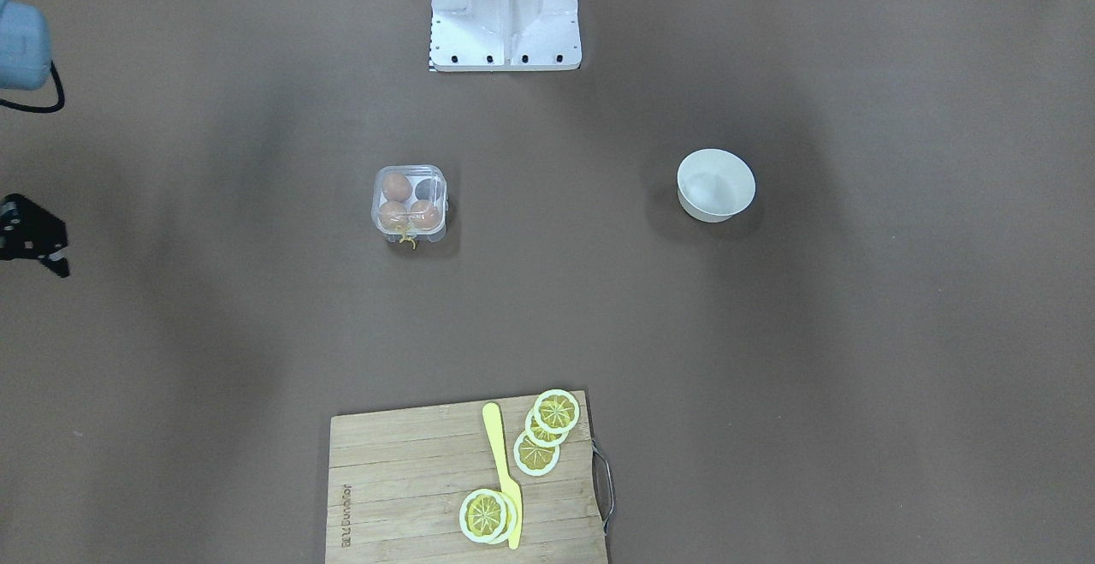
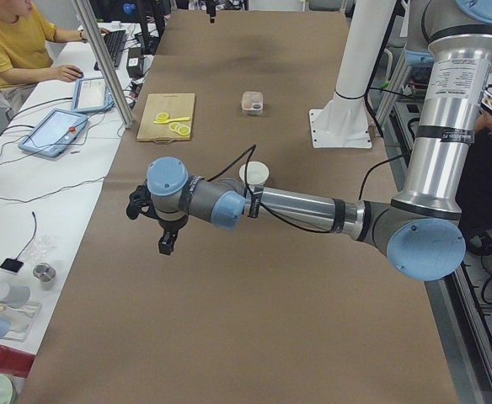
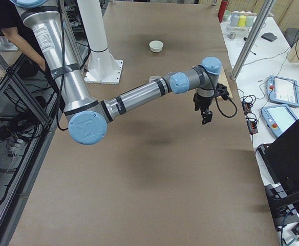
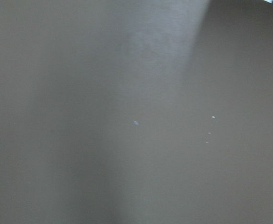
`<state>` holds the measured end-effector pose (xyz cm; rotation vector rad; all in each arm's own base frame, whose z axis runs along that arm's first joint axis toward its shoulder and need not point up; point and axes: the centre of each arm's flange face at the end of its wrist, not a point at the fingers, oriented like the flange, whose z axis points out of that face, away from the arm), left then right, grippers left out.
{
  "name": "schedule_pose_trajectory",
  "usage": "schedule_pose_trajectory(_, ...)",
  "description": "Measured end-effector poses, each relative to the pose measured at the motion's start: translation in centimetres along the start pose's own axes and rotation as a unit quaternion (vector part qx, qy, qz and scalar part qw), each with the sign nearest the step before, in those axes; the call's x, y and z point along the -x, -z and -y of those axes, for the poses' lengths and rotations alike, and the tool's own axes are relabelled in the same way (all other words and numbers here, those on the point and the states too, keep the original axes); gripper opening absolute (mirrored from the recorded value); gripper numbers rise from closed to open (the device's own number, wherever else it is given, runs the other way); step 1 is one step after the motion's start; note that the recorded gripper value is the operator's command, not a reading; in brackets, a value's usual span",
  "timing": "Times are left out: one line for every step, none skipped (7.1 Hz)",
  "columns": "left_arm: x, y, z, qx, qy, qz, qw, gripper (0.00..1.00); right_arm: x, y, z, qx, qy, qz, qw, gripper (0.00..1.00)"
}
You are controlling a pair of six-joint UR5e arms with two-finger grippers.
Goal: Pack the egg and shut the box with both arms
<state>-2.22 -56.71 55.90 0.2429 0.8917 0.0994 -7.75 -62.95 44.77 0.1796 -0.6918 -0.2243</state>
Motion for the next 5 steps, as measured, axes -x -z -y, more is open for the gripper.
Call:
schedule_pose_trajectory(0.6,-0.5,-0.2,0.005,0.004,0.0,1.0,0.98,-3.3,0.2,-0.7,0.002,-0.027,-0.004,0.9996,1.0)
schedule_pose_trajectory(1.2,-0.9,-0.6,0.009,0.008,0.001,0.9999,0.98,-6.1,-0.2,-2.3,0.009,-0.052,-0.005,0.9986,1.0)
schedule_pose_trajectory(1.8,-1.3,-1.2,0.013,0.005,0.002,0.9999,0.98,-8.5,-0.7,-4.2,0.016,-0.074,-0.002,0.9972,1.0)
schedule_pose_trajectory(2.4,-1.7,-1.8,0.018,-0.004,0.002,0.9998,0.98,-10.1,-0.9,-5.6,0.02,-0.09,0.002,0.9958,1.0)
schedule_pose_trajectory(2.9,-2.0,-2.3,0.022,-0.007,0.002,0.9997,0.98,-11.1,-0.9,-6.4,0.021,-0.1,0.006,0.9947,1.0)
